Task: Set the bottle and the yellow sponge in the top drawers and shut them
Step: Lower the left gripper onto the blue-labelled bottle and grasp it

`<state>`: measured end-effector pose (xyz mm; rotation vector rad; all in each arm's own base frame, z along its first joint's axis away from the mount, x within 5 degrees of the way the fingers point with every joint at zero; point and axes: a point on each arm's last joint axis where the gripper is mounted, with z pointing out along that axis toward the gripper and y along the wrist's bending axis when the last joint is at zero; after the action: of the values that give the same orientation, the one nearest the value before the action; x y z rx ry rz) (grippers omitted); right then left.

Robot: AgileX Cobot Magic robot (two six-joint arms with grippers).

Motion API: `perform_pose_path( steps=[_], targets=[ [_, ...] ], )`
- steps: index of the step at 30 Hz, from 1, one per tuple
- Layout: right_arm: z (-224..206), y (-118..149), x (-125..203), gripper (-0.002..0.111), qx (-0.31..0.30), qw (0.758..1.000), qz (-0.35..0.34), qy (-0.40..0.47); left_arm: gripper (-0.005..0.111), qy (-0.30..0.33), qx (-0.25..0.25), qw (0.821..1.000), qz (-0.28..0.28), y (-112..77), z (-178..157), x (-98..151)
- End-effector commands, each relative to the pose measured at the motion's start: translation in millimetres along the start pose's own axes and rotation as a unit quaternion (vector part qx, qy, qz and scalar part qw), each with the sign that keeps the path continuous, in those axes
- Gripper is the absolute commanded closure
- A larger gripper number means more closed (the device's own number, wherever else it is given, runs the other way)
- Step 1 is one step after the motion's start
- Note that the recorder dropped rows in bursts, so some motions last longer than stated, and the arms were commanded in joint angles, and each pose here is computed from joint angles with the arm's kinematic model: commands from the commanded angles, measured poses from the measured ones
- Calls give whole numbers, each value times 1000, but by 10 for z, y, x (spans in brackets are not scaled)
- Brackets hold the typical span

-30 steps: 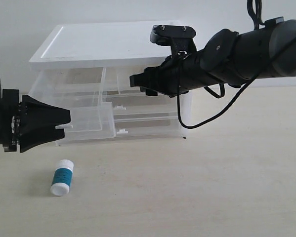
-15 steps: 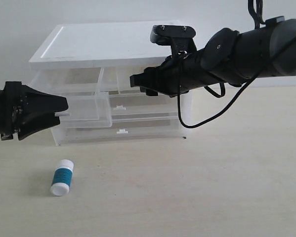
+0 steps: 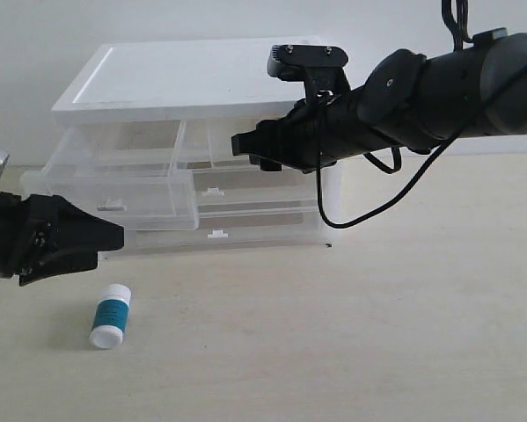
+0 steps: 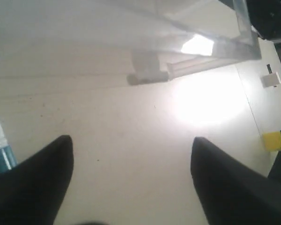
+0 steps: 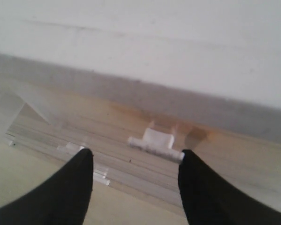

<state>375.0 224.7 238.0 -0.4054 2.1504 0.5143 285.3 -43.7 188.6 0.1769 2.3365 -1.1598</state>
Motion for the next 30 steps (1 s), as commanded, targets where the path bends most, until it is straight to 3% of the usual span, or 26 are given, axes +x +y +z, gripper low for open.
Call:
perform_pose_path(
  steps=[1, 3, 9, 21, 30],
  targets=[
    [-11, -63, -94, 57, 17, 999, -15, -31, 41, 35, -50, 998, 18, -45, 59, 73],
    [-11, -63, -94, 57, 17, 999, -17, -31, 42, 57, -117, 991, 15, 34, 90, 117],
    [-11, -63, -94, 57, 17, 999, -18, -31, 42, 50, -179, 983, 12, 90, 158, 183],
    [-11, -61, -89, 57, 16, 999, -18, -28, 42, 24, -234, 971, 45, 0, 357, 205],
    [-10, -57, -83, 57, 14, 999, -18, -25, 42, 51, -267, 962, 2, 291, 529, 328]
  ],
)
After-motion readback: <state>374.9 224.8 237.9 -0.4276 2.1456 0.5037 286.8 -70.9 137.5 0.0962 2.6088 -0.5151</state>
